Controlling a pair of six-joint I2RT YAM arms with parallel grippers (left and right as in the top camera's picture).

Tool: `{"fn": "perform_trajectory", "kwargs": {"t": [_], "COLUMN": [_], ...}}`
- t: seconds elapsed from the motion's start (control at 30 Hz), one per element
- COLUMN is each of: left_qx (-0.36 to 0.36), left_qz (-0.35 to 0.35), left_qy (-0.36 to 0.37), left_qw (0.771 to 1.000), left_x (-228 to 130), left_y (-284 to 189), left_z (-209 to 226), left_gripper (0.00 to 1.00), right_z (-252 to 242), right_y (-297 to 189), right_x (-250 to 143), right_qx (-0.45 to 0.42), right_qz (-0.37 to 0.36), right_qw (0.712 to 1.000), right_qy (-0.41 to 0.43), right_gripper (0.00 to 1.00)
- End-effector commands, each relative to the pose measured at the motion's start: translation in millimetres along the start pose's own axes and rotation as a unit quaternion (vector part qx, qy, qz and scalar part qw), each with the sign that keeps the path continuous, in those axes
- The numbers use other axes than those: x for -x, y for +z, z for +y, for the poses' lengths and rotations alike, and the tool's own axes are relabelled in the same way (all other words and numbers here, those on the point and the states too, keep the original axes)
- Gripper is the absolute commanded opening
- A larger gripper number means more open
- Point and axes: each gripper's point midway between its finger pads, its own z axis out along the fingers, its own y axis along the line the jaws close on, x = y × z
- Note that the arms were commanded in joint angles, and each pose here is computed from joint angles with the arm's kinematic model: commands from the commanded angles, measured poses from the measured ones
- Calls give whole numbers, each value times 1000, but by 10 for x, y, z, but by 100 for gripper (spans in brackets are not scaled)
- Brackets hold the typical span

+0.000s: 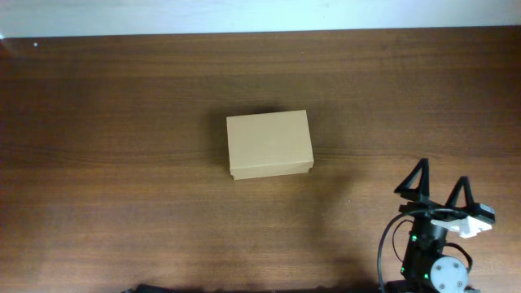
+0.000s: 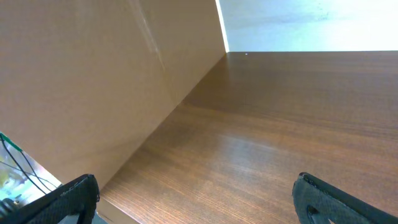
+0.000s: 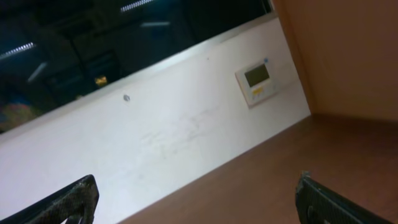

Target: Pack container

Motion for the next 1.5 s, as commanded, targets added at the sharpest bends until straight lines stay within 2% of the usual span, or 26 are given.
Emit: {"fn": "perform_trajectory", "kwargs": {"t": [0.0, 0.13, 0.6, 0.87, 1.37, 1.47], "left_qx": [-1, -1, -1, -1, -1, -49], "left_qz": [0, 0, 0, 0, 0, -24], "left_qy": [-5, -5, -5, -5, -5, -26], "left_qw": [1000, 1000, 1000, 1000, 1000, 998], "left_x": [-7, -7, -7, -7, -7, 133], "left_y": [4, 3, 3, 4, 5, 8], "left_z": [-4, -4, -4, -4, -5, -180], "left_gripper": [100, 100, 99, 100, 100, 100], "right_z": [-27, -73, -109, -278, -277, -276], "right_y": [0, -2, -9, -80, -78, -78], "right_x": [-136, -297, -386, -760, -758, -759], "right_qx": [5, 2, -5, -33, -33, -33], "right_qz": [11, 30, 48, 125, 124, 124], "right_qw": [1000, 999, 999, 990, 990, 990], "right_qy": [-3, -11, -19, -54, -54, -54], "right_gripper": [99, 99, 99, 99, 99, 99]}}
